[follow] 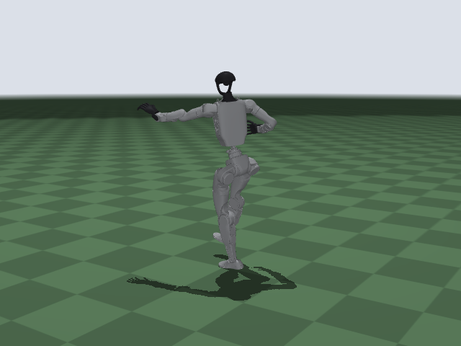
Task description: Kungfu
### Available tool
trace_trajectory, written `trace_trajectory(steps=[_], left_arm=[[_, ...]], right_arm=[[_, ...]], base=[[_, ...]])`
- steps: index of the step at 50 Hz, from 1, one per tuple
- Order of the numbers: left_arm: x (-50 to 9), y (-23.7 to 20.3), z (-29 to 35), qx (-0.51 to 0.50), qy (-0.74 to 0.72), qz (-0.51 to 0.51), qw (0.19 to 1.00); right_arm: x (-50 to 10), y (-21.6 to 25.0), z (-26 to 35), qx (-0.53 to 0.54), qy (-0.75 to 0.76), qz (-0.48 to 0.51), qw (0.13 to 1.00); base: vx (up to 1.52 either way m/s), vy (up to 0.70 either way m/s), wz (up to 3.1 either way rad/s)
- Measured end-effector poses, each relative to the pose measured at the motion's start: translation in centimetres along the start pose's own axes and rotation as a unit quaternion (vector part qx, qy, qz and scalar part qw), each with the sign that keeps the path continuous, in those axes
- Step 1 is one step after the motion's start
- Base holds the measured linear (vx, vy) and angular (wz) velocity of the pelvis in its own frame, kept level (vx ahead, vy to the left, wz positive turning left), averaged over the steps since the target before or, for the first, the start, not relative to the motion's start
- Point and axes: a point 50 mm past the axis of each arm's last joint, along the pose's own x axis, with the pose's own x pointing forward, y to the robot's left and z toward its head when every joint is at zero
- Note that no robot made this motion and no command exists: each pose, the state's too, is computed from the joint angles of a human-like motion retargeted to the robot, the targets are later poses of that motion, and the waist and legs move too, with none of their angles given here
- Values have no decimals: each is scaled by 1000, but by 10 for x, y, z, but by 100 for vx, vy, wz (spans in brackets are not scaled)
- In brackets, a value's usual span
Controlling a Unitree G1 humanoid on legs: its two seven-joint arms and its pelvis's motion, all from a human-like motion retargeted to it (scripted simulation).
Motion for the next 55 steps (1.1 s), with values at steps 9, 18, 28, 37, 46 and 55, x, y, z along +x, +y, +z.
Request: trace_trajectory(steps=[9,18,28,37,46,55], left_arm=[[-104,-71,39,-522,-57,-377,763],[-401,-110,74,-799,237,-526,170],[-452,-86,76,-826,346,-416,155],[-446,-76,62,-808,317,-451,208],[-412,-89,29,-735,398,-427,344],[-309,-126,-14,-601,396,-426,548]], right_arm=[[114,48,170,-192,-378,-5,906],[199,-17,346,-526,-375,-286,708],[199,-99,343,-603,-27,-419,678],[223,-86,309,-600,-22,-383,703],[230,-65,313,-565,-122,-376,724],[251,-34,271,-470,-202,-274,815]], base=[[-7,-6,24],[-34,-39,26],[-24,-40,34],[-11,8,9],[-3,-2,-3],[26,0,-28]])
